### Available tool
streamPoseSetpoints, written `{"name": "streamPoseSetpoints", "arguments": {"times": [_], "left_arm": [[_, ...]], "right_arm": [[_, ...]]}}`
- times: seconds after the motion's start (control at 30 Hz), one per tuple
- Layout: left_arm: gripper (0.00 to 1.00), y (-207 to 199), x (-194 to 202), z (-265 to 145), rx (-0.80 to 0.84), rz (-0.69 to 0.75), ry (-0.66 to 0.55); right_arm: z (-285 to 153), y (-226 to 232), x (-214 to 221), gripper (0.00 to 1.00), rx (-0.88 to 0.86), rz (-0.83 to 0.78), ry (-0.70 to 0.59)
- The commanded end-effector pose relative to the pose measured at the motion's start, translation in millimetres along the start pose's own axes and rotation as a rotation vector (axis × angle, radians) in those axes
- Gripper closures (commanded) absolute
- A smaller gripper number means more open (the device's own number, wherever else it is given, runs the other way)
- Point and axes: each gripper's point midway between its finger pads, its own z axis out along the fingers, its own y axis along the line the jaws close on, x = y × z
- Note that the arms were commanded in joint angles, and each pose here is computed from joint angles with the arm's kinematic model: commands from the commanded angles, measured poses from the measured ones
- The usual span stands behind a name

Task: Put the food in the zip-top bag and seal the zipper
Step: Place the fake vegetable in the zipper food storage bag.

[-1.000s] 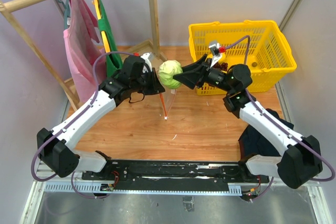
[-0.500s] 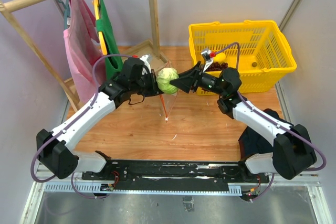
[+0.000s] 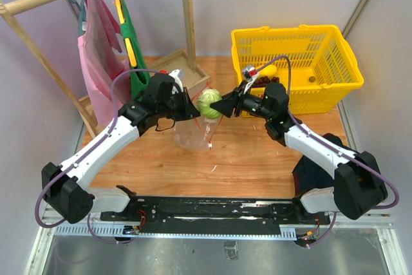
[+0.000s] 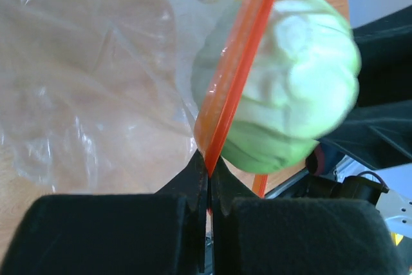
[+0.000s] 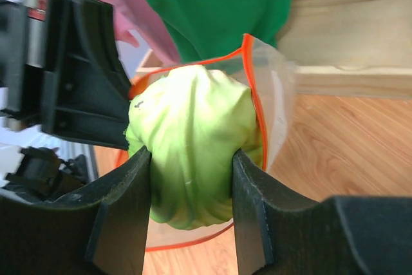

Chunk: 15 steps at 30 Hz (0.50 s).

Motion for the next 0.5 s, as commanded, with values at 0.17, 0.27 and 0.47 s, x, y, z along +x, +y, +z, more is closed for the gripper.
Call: {"name": "streamPoseSetpoints", "arguments": {"times": [0.17, 0.27, 0.47], "left_arm": [[1.00, -17.3, -12.5, -9.4, 0.076, 0.001, -0.050], [1.00, -17.1, -10.6, -8.0, 0.079, -0.001, -0.042], [1.00, -25.2, -1.8, -2.6, 0.143, -0.026, -0.013]], "right_arm": [[9.0, -12.0, 31.8, 0.80, 0.139, -0.195, 0.180], [11.7, -15.2, 41.4, 0.78, 0.166, -0.232, 0.218], [21.4, -9.2, 54.1, 0.70, 0.162, -0.282, 0.277]]}}
